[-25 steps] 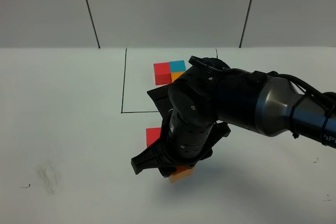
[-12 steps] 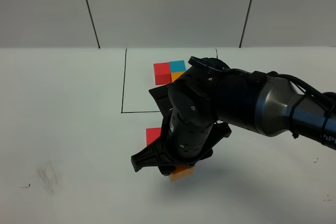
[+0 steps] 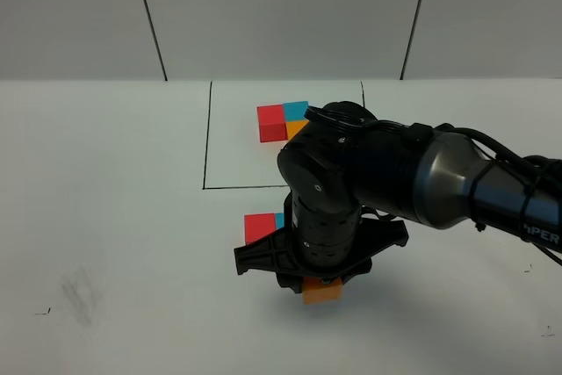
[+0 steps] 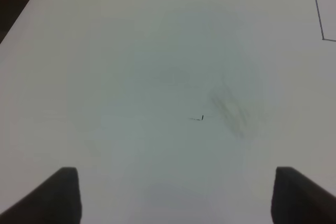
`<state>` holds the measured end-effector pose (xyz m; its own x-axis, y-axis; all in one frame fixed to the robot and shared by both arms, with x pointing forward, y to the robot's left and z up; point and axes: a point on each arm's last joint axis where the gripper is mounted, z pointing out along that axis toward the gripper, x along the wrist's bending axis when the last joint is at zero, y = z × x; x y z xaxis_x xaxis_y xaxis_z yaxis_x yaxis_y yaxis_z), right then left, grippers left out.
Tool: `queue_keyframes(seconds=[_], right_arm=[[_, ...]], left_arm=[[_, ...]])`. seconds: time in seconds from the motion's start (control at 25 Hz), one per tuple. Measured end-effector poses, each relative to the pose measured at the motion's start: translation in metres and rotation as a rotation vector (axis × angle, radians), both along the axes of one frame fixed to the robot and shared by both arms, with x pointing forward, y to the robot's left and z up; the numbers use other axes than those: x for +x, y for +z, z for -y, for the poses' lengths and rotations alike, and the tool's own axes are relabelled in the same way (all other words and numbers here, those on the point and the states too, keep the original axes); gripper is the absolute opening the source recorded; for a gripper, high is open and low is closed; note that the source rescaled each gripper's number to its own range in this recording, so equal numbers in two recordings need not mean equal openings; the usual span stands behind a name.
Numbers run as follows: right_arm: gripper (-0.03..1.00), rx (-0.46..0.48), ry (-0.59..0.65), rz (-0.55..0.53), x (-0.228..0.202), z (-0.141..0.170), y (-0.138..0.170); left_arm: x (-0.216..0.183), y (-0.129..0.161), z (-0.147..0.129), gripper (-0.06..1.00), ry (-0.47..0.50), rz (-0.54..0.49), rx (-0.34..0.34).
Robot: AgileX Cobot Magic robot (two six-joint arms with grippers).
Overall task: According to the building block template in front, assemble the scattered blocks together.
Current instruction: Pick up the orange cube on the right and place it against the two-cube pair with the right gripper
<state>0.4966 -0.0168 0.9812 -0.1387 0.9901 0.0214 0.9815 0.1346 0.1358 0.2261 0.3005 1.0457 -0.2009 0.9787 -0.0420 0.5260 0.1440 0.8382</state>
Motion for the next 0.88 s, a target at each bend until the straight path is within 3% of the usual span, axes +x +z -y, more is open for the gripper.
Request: queue_keyframes(seconds=[0.32, 0.88], right_arm=[[0.21, -0.004, 0.003, -0.068, 0.016, -0.017, -0.021], [0.21, 0.011, -0.011, -0.022, 0.032, -0.02, -0.027]], left_arm=[[0.0, 0.0, 0.0, 1.0, 0.0, 0.0, 0.0], [0.0, 0.0, 0.0, 1.0, 0.0, 0.0, 0.0]])
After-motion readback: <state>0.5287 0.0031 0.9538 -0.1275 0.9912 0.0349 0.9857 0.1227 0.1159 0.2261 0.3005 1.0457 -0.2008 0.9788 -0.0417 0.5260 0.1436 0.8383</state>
